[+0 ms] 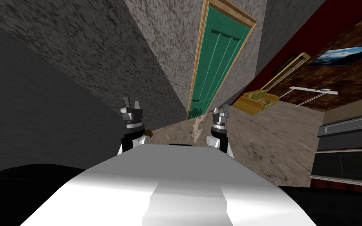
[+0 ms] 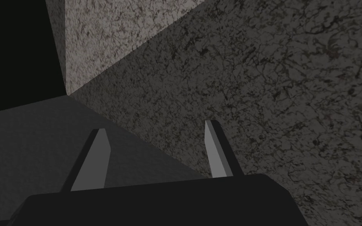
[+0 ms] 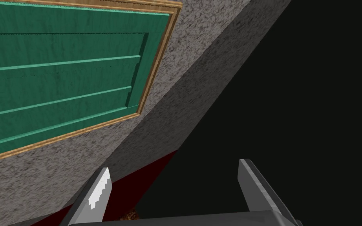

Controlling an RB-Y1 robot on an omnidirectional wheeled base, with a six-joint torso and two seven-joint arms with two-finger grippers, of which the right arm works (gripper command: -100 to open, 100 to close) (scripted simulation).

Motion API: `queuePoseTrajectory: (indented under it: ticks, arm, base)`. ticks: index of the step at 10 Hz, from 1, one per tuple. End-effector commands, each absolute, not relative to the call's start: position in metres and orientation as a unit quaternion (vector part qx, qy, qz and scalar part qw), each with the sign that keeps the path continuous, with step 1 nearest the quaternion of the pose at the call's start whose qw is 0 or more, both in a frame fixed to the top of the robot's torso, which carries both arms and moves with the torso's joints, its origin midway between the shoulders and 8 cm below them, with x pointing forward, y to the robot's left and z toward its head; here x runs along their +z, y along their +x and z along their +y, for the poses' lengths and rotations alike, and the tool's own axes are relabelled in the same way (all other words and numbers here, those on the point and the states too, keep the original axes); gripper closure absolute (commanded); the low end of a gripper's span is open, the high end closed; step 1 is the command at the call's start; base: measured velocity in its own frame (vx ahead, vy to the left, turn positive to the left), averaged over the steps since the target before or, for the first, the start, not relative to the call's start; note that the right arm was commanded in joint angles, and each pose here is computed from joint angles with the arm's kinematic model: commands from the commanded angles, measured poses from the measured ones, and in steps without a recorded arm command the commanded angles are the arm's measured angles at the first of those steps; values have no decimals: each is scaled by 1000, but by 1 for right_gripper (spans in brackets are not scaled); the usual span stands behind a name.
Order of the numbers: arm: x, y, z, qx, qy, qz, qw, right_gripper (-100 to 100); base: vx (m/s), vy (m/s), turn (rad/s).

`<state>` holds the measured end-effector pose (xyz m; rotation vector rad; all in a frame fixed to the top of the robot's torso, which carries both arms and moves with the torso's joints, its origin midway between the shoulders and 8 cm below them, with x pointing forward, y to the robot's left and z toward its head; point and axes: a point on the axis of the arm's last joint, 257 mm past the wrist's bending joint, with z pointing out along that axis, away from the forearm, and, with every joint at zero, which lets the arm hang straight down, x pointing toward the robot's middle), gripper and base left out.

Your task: Pull the door open

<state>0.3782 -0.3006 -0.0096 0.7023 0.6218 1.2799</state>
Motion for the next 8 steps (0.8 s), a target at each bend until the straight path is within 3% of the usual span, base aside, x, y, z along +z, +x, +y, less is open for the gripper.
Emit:
queuePoseTrajectory:
  ticks: [1, 8]
  arm:
    - [-21, 385, -300, 577, 320, 286, 695, -100]
    - [-75, 418, -294, 586, 342, 316, 663, -100]
  base:
    - [87, -55, 71]
    - [95, -59, 72]
